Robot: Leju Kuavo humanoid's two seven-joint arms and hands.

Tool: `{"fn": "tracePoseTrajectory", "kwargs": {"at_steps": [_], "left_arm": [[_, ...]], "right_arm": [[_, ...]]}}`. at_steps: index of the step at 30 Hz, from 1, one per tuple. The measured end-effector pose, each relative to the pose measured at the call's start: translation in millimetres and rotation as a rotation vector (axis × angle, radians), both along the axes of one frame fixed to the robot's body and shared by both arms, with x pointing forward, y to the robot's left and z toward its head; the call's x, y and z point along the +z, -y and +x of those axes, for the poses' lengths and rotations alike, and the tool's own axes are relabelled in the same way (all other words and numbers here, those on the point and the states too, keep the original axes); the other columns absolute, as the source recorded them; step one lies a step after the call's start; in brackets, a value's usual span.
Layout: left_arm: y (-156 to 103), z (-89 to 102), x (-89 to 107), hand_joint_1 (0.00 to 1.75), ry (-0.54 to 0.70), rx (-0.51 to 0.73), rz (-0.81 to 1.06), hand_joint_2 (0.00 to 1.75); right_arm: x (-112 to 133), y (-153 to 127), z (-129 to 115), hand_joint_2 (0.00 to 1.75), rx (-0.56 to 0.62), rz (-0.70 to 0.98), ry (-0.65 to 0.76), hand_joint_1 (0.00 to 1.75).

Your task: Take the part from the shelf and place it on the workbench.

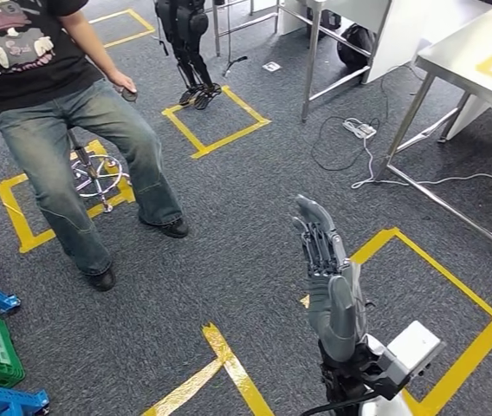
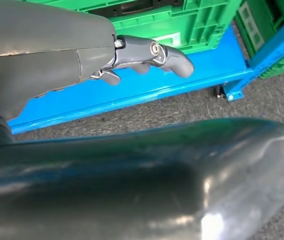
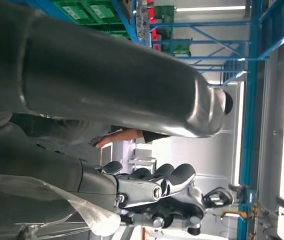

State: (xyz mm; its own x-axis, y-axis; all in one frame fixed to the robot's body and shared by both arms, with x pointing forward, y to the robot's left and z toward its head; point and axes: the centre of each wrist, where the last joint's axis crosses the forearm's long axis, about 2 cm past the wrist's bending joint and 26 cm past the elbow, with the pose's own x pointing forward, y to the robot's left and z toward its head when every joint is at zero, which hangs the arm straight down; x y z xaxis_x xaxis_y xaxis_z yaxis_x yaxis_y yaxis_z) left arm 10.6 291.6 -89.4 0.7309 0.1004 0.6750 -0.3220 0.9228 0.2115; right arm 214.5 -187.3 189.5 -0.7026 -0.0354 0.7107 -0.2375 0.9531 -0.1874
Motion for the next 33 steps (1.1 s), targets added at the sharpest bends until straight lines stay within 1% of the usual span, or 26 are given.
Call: {"fn": "tracePoseTrajectory", "kwargs": {"at_steps": [4,16,24,33], "left_arm": [[0.2,-1.5,0.1,0.00,-0.003,0.002,0.000,0.00],[0.5,1.9,0.4,0.00,0.004,0.002,-0.001,0.00],[-3.5,3.0,0.8,0.00,0.006,0.002,0.009,0.00],[-4.9,0.2,0.7,0.00,0.001,0.003,0.012,0.00]], "right_arm": [[0.9,-0.5,0.7,0.00,0.002,0.000,0.004,0.00],[1.8,-0.7,2.3,0.00,0.003,-0.001,0.009,0.00],[1.6,-0.7,2.3,0.00,0.002,-0.001,0.007,0.00],[2.4,-1.0,2.9,0.00,0.003,-0.001,0.010,0.00]]}}
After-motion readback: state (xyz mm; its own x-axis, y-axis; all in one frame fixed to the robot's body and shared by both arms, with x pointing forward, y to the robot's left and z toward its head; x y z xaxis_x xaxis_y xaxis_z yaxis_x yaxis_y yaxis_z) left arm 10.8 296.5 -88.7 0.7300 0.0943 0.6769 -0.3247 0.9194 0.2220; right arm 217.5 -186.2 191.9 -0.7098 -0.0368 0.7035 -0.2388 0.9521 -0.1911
